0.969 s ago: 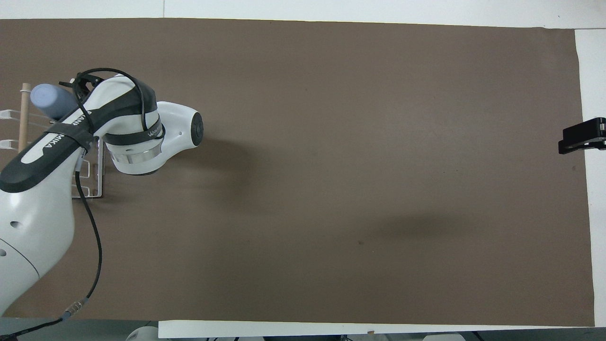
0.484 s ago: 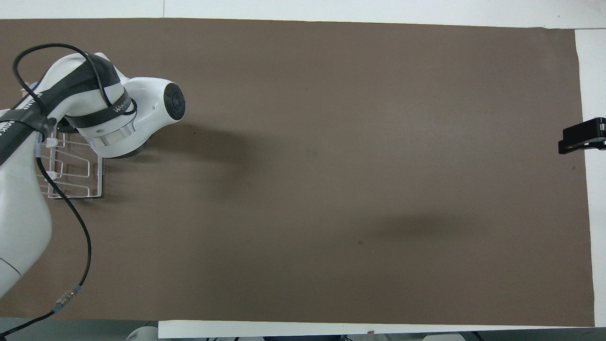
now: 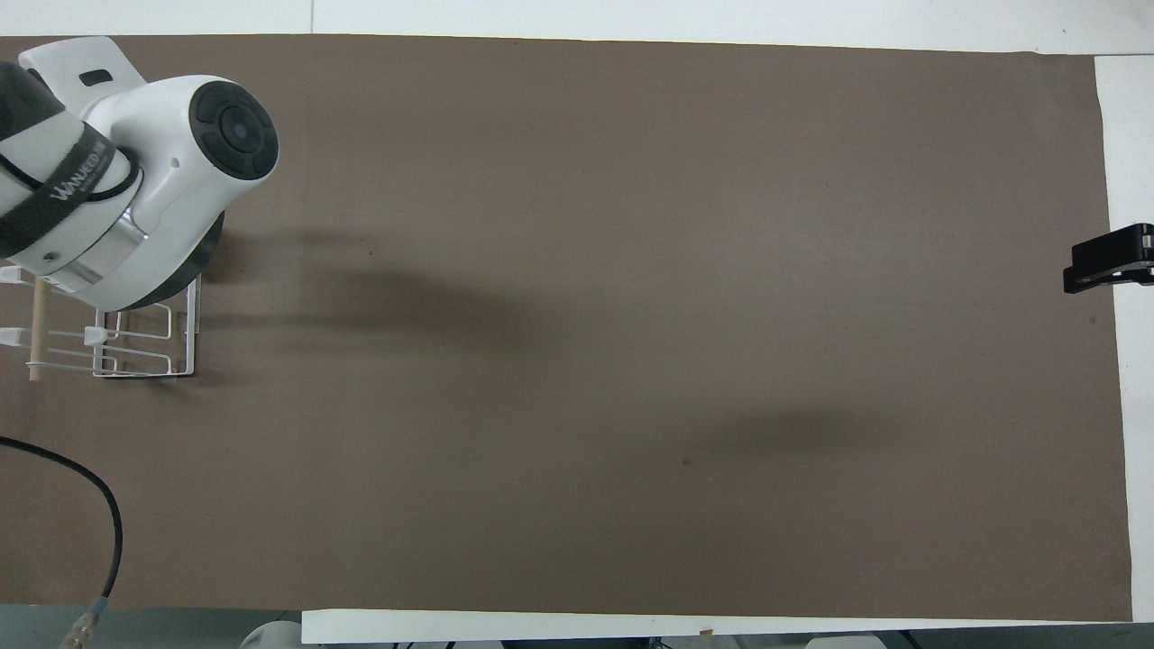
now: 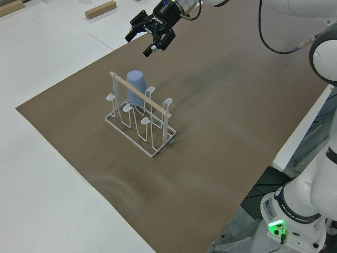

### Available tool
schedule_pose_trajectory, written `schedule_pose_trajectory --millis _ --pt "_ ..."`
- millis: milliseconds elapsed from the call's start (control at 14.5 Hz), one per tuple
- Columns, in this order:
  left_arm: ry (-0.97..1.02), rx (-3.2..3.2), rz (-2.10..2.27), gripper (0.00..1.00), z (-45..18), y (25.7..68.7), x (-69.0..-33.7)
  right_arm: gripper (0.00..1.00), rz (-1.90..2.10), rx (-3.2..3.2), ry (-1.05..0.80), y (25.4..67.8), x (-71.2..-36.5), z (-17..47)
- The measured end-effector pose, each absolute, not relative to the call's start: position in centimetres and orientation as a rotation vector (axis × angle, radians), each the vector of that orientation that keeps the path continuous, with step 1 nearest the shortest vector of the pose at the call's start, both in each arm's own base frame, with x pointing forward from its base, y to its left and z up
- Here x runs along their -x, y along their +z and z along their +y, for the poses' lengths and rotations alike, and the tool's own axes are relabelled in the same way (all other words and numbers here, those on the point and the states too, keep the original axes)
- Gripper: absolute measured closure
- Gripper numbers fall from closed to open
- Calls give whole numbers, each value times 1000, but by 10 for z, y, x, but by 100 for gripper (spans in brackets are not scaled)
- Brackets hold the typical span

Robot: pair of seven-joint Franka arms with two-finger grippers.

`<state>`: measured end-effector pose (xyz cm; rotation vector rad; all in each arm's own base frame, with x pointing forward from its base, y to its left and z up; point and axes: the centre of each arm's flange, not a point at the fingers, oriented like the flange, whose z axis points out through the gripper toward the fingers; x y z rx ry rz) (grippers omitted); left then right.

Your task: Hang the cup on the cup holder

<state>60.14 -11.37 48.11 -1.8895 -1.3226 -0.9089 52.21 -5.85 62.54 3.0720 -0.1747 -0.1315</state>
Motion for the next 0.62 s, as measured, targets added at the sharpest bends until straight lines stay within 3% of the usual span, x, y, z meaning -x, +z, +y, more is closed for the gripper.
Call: schedule_pose_trajectory --millis 623 --pt "-170 2616 -1049 0 -5 537 -585 0 -175 -3072 -131 625 -522 -58"
